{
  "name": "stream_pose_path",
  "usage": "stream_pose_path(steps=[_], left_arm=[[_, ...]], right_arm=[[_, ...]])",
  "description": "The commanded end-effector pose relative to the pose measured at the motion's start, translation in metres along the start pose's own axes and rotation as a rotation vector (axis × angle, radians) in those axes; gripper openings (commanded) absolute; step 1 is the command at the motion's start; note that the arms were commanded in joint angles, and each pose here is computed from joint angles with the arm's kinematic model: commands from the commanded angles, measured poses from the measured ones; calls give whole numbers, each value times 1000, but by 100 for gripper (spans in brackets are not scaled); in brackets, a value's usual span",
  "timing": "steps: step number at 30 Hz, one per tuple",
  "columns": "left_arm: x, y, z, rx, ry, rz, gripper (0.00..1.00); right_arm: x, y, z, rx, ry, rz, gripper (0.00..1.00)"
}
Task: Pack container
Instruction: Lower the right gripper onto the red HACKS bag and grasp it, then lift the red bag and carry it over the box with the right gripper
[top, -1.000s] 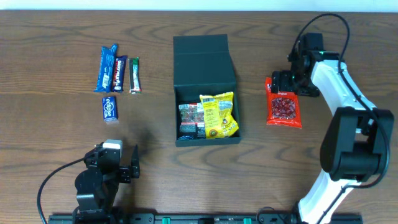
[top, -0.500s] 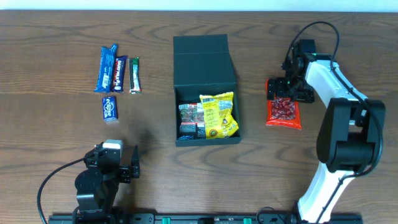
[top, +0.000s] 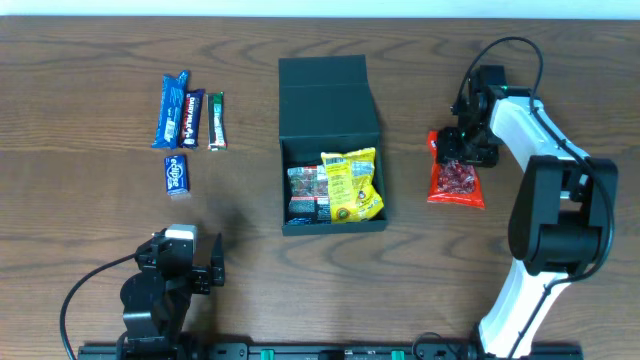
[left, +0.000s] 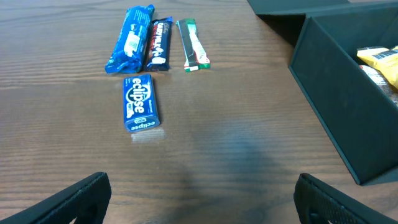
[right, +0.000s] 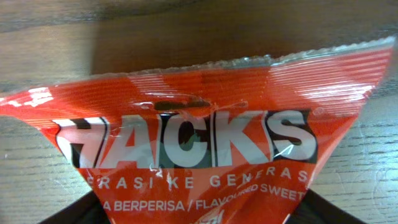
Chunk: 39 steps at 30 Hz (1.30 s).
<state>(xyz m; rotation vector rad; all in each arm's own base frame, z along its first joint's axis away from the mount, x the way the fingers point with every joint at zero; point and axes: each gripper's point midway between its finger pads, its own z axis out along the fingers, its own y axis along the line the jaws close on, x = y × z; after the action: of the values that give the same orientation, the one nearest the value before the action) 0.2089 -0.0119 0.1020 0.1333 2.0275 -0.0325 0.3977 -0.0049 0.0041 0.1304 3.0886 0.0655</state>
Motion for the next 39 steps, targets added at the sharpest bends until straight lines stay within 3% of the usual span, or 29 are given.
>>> stream_pose_path(steps=[1, 5, 10, 17, 21, 27, 39], left_arm=[[4, 2, 2, -8, 7, 11, 95], [4, 2, 2, -8, 7, 11, 95], [4, 2, 2, -8, 7, 11, 95], [4, 2, 2, -8, 7, 11, 95], [4, 2, 2, -8, 7, 11, 95], [4, 2, 2, -8, 7, 11, 95], [4, 2, 2, -8, 7, 11, 95]], right_arm=[[-13, 16, -7, -60, -17, -1, 51], [-43, 19, -40, -68, -93, -7, 36], [-72, 27, -90, -84, -184, -10, 29], [-89, 86, -174, -149, -310, -111, 28], [-69, 143, -194, -209, -298, -196, 28], [-11, 217, -183, -275, -145, -245, 26], [78, 264, -135, -182, 91, -284, 29]])
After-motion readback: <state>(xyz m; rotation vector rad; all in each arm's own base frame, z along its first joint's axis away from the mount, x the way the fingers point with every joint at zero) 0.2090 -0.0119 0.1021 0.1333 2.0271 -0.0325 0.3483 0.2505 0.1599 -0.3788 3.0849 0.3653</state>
